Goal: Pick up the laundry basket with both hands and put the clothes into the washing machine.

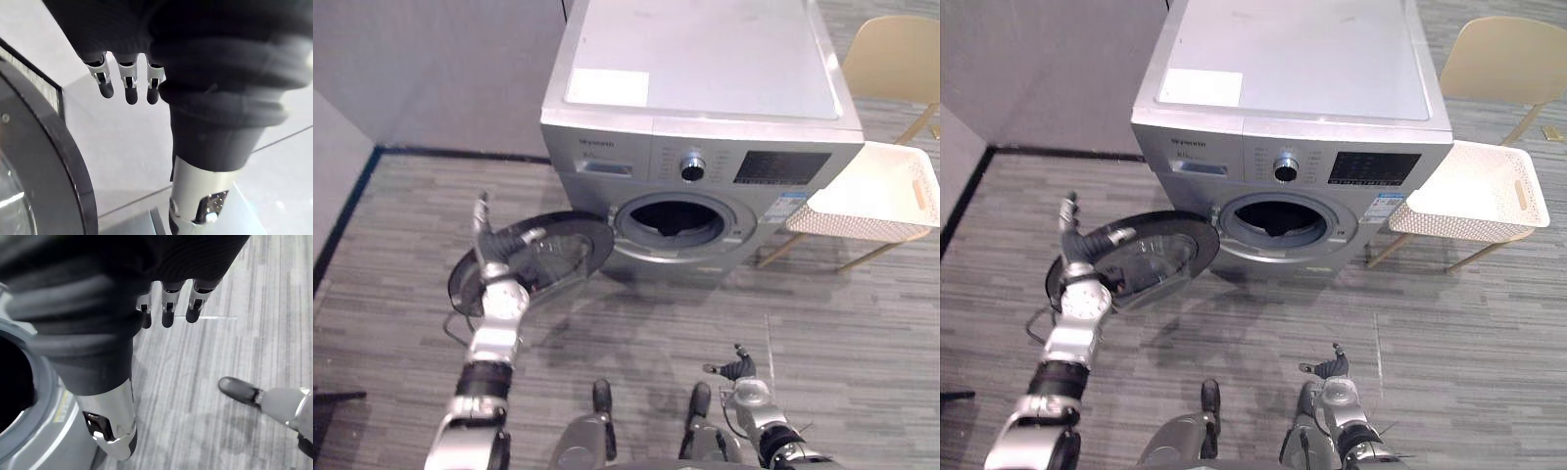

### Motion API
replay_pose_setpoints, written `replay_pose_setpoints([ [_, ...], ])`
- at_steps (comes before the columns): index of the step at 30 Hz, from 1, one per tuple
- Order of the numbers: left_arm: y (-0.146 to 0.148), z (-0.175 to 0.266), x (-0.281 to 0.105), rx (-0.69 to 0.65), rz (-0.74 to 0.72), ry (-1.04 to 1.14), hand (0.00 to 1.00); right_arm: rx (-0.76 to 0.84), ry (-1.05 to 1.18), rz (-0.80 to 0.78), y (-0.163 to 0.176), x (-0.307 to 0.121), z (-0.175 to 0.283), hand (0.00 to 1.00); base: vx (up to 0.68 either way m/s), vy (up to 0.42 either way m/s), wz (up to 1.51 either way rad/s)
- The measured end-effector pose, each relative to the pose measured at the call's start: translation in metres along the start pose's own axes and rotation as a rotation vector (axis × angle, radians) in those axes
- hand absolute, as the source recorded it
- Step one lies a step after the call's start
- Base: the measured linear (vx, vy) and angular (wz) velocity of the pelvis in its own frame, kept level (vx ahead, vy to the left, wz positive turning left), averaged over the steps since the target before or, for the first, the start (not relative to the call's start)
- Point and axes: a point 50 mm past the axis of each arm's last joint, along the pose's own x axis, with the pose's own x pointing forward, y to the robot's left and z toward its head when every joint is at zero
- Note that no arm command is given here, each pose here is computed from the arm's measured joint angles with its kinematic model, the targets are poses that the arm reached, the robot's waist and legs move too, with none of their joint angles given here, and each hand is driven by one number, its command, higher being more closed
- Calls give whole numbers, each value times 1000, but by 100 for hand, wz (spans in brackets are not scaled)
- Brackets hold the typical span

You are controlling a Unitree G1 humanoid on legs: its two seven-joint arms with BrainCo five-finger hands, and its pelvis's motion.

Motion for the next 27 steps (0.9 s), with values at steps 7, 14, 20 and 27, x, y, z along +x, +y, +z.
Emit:
replay_pose_setpoints([
  [7,12,37,54,23,87,26,0,31,-73,-1,3,-1,19,0,-96,-41,-1],
  [14,20,64,72,-55,145,6,0,61,-125,19,11,-3,34,0,-68,-85,-9],
  [20,-1,54,60,-114,89,23,0,60,-185,31,15,-1,58,0,34,-7,7],
  [27,-35,-43,-16,-74,-37,276,0,83,-177,39,17,-1,62,0,52,77,22],
])
